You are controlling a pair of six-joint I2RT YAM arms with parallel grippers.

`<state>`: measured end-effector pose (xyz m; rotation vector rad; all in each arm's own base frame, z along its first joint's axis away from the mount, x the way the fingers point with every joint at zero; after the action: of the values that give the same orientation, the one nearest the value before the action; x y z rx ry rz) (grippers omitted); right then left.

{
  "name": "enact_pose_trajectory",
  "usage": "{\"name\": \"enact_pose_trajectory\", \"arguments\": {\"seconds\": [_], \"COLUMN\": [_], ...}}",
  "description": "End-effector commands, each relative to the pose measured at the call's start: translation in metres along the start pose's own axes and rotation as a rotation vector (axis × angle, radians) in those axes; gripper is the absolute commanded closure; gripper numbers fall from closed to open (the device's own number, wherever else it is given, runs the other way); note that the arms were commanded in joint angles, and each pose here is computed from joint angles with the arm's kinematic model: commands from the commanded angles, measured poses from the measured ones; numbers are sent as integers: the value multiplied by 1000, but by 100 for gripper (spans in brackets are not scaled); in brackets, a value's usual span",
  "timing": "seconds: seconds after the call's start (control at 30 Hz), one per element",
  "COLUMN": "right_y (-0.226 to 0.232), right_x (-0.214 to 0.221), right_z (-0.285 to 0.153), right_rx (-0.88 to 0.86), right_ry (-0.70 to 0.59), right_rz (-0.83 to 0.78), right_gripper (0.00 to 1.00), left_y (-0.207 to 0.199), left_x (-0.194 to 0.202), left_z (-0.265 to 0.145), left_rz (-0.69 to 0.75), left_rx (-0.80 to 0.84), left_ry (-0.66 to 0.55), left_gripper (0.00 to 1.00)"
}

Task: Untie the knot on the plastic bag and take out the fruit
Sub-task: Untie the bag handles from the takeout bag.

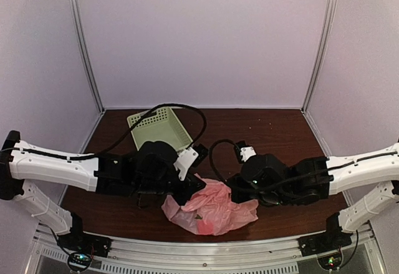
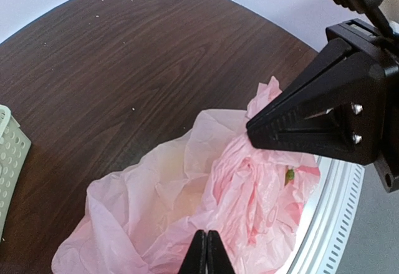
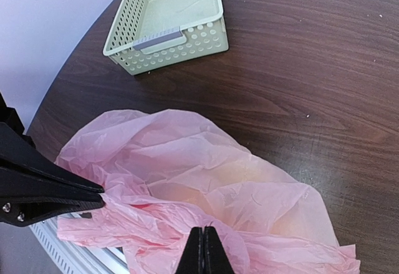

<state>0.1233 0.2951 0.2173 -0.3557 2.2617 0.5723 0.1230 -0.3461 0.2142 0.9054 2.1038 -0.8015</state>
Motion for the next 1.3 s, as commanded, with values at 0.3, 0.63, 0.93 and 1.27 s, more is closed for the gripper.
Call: {"name": "enact_pose_trajectory", "arguments": {"seconds": [0.3,0.63,0.93,1.27], "right_y": [-41,-47,-34,-28], "right_x": [-10,10,-1,-16], "right_z": [-14,-4,-13,-24], "right_rx": [96,77,10,-18], "right_ry": [-47,-1,23,38], "right_rz": [40,73,16,-52], "right_gripper": [100,100,79,49], "left_y": [19,23,17,17], "left_x": [-8,8,3,3], "left_z": [-26,-21,-21,-21], "left_rz": [-128,-164,-157,-155], "left_rx": [-78,-62,-22,-14], "left_ry": [-132,-106,-120,-116], "left_gripper": [100,100,100,100]}}
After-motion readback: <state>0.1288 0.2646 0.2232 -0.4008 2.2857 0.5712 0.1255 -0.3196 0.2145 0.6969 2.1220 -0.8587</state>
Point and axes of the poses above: each gripper's point midway between its finger pads, its own z axis out along the fingers, its own y axis along the line the jaws close on, x = y × z, the point moved 7 cm from there along -z, back along the fingers, and after that the axes turned 3 degrees about -z, right-handed, at the moved point
